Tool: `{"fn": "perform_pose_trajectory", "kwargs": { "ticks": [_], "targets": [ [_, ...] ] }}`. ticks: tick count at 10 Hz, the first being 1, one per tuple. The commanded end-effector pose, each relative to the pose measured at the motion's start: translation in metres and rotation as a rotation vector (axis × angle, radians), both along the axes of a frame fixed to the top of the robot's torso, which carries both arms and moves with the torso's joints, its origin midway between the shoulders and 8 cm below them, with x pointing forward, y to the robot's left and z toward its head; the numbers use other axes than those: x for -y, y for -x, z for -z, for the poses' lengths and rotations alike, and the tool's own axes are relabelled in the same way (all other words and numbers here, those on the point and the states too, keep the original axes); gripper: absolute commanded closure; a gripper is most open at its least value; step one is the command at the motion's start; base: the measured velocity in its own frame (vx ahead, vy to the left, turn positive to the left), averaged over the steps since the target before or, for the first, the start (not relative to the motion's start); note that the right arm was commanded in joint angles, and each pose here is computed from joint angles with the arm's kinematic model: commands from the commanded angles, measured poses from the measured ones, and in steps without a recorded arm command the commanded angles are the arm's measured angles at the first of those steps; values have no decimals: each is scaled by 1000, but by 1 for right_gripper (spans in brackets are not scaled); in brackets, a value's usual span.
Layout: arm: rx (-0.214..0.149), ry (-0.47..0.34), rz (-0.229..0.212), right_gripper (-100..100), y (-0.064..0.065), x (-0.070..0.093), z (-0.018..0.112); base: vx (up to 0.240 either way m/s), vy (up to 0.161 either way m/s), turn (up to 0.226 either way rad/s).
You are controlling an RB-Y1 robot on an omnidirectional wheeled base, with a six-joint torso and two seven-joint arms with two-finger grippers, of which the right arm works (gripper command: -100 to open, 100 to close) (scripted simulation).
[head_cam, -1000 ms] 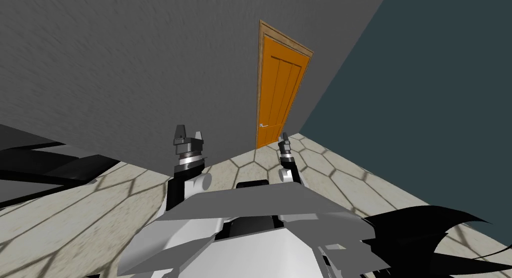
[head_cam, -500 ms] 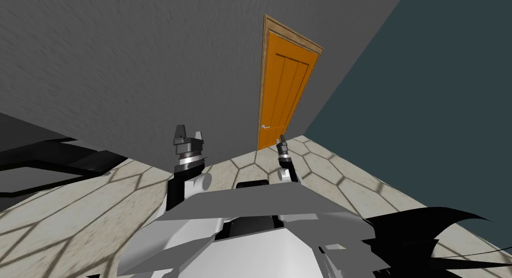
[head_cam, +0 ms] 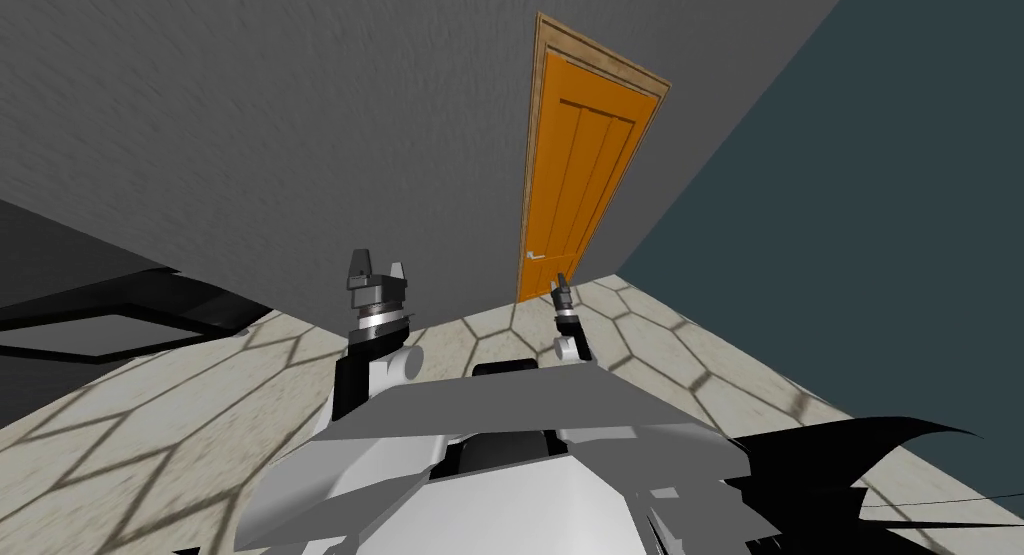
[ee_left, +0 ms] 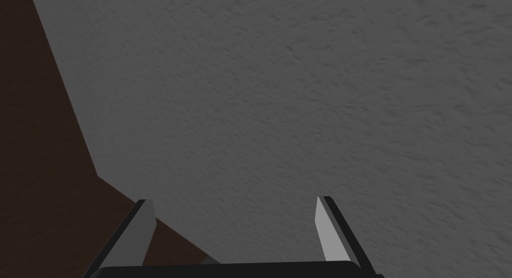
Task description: Pull the door open
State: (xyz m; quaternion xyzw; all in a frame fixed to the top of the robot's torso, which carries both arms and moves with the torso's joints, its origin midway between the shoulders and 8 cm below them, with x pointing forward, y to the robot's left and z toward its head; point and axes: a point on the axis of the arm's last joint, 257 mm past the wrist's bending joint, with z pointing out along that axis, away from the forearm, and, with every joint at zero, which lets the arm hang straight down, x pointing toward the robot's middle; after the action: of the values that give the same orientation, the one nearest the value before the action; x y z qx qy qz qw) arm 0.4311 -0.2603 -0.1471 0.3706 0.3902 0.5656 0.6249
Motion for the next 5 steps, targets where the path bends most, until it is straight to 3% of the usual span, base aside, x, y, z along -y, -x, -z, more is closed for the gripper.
{"fn": "perform_pose_trajectory", "kwargs": {
  "ticks": [1, 3, 5],
  "targets": [
    [-19, -7, -3, -100, -3, 1, 14, 47, -39, 58],
    [-33, -13, -5, -100, -6, 2, 23, 61, -46, 92],
    [-62, -24, -7, -100, -11, 5, 41, 54, -48, 105]
  ]
}}
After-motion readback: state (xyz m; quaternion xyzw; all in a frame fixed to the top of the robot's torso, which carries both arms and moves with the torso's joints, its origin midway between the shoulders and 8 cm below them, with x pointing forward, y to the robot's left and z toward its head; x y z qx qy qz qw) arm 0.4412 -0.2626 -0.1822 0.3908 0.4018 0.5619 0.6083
